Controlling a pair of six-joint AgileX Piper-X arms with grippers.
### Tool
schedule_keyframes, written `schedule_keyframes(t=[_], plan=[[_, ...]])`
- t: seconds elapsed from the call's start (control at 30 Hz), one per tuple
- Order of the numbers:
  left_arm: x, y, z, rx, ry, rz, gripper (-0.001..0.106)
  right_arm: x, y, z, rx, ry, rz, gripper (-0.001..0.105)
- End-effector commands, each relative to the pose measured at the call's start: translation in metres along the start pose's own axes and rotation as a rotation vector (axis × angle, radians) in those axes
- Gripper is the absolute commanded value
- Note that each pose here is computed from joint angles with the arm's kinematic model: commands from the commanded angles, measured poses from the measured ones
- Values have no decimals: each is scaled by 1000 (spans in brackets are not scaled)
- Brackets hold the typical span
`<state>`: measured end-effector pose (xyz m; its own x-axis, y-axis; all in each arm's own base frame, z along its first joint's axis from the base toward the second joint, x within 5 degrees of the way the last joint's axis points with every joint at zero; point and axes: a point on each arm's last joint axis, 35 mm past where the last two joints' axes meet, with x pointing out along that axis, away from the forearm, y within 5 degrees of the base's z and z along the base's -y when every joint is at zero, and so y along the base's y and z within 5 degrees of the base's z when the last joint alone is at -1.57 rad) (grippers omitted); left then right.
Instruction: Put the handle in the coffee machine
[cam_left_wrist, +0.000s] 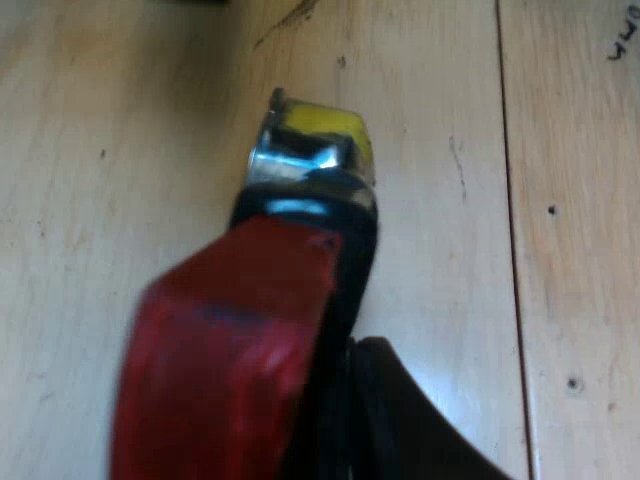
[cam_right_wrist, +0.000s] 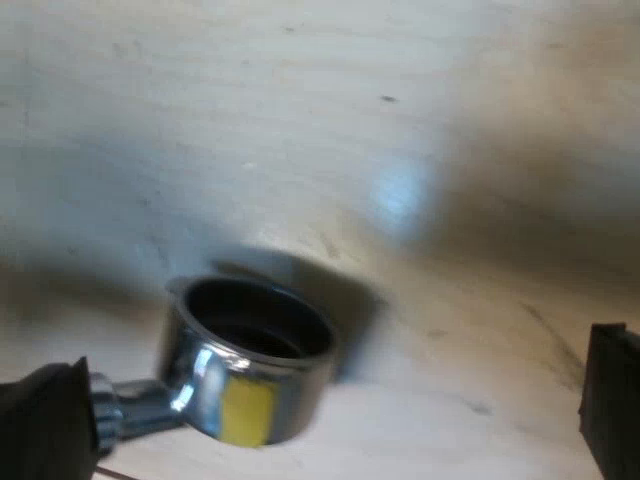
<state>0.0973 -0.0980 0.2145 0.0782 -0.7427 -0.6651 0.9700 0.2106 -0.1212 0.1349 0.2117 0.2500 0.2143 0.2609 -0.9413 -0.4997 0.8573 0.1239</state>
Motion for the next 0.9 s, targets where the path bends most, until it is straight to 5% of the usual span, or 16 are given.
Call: schedule_keyframes(t=[0.03, 0.6, 0.7, 0.9], plan=[[6, -1, -9, 58, -7, -14, 0, 13, 2, 0, 34, -51, 107, 105], [7, 1, -5, 104, -58, -4, 0, 51, -12, -32, 171, 5, 105, 105], [7, 1, -5, 104, -58, -4, 0, 51, -14, -30, 215, -45, 46, 105], [7, 1, -5, 103, -57, -5, 0, 50, -9, -22, 220, -109, 97, 105]])
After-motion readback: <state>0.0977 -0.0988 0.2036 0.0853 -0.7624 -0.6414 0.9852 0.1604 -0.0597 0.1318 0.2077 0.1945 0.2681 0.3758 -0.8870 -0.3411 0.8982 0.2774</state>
